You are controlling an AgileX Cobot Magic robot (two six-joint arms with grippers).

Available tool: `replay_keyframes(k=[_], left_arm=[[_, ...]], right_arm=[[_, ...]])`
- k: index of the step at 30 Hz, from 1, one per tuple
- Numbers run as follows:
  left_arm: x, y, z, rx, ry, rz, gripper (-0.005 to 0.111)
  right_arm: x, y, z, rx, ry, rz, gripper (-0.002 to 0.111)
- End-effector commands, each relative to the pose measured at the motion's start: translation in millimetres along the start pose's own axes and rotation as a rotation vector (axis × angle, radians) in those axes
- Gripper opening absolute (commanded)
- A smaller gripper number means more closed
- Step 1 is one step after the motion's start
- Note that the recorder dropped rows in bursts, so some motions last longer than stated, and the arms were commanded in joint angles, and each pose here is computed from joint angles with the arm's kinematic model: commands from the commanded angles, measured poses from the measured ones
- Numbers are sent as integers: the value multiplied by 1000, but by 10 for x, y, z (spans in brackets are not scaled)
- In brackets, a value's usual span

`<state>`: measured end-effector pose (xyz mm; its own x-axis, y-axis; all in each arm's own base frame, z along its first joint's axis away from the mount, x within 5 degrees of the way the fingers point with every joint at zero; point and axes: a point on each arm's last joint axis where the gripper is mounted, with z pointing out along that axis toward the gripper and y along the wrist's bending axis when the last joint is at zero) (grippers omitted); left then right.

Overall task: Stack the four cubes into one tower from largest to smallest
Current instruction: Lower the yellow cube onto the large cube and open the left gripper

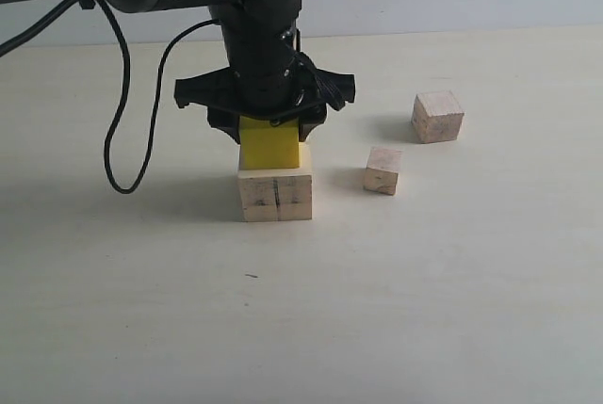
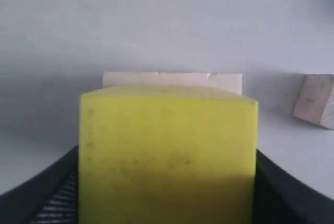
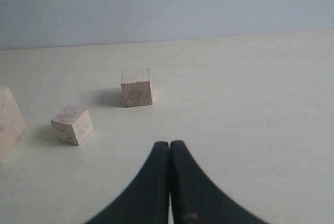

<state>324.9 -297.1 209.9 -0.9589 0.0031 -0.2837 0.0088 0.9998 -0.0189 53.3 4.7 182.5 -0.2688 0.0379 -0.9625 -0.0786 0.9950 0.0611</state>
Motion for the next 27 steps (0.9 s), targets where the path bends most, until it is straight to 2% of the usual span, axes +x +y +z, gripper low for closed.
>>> replay_keyframes(k=[1,11,27], left_arm=[[-2,-11,35,4,12,-15,1],[31,-33,121,5,47,-7,1],[35,11,76,3,83,2,1]], right_arm=[[2,-2,1,2,-13,1,0],[2,-2,1,2,-13,1,0],[2,-2,1,2,-13,1,0]])
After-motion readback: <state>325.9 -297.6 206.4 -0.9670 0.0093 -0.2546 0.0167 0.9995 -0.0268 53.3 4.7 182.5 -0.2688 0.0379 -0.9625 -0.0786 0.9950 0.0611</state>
